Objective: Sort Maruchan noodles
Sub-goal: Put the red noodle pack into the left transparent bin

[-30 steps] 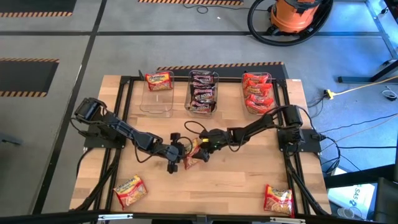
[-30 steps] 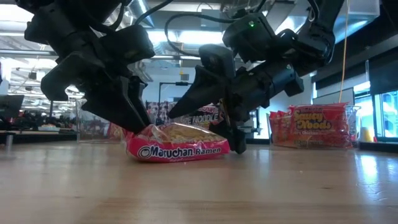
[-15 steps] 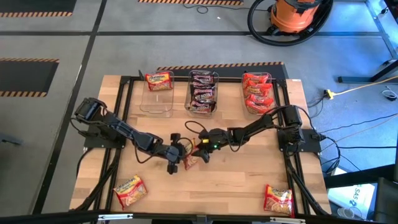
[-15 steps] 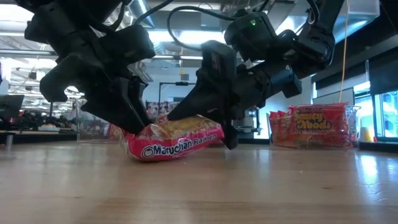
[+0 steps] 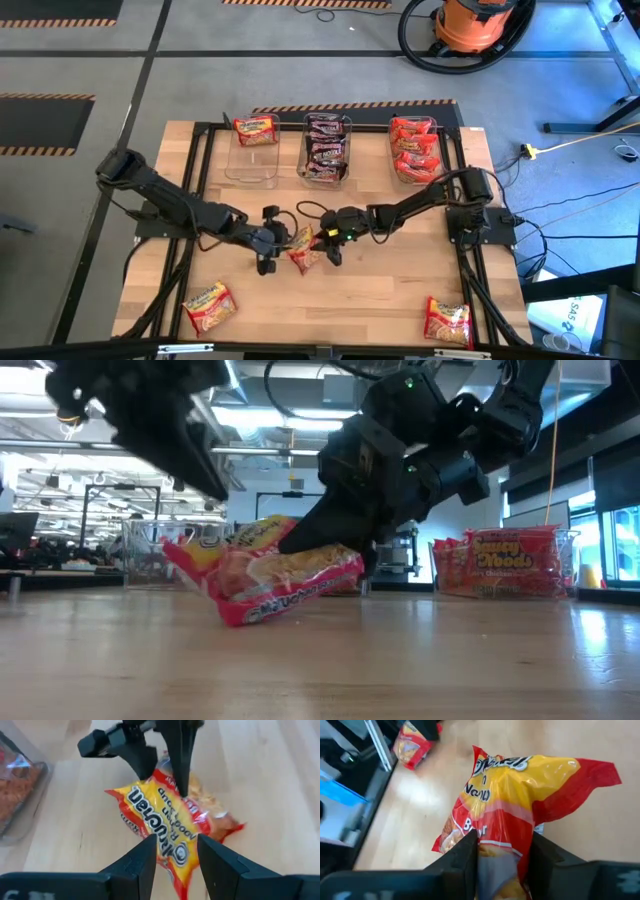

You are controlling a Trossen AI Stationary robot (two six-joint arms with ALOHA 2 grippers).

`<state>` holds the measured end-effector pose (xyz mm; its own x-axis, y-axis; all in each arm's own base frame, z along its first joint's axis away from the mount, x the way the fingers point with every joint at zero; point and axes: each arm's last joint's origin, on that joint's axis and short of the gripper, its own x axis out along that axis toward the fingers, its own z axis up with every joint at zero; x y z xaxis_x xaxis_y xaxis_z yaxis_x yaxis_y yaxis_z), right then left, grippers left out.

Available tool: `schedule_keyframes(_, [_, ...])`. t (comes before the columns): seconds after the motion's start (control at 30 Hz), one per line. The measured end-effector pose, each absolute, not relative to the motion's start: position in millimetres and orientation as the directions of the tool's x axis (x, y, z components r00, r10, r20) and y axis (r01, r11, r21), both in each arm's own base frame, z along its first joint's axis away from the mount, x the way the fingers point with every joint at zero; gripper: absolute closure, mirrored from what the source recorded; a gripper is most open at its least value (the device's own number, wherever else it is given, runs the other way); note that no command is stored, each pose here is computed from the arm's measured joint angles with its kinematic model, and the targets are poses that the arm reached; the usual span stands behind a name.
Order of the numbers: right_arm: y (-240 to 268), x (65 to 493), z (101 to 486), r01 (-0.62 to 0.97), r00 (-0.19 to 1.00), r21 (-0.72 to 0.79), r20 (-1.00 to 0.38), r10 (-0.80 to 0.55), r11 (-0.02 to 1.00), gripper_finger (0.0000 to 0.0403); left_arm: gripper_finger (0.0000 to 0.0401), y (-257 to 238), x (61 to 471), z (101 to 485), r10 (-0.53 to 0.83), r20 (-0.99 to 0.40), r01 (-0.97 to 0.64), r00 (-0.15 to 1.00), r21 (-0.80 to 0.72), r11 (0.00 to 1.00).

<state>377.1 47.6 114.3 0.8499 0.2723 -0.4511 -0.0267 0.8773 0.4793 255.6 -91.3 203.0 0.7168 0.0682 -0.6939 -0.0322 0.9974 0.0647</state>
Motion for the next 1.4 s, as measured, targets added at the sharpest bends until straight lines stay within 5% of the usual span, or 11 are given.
schedule_keyframes(0.23, [65,369,137,-0.052,0.874,0.199,-0.464,0.14,0.979,0.0292,0.0253,-88,257,214,0.067,-0.644,-0.075,0.762,0.016,0.997])
schedule_keyframes(0.53, [101,359,143,-0.001,0.907,-0.09,-0.419,-0.037,0.996,0.0292,0.0178,-71,266,215,-0.01,-0.644,-0.087,0.765,-0.119,0.989])
schedule_keyframes(0.77, [104,359,145,0.026,0.915,-0.107,-0.398,-0.066,0.994,0.0292,0.0146,-72,276,204,-0.029,-0.651,-0.079,0.758,-0.137,0.988])
schedule_keyframes(1.4, [106,361,150,-0.045,0.935,-0.079,-0.353,0.014,0.996,0.0292,0.0148,-63,271,215,-0.006,-0.634,-0.105,0.773,-0.137,0.985])
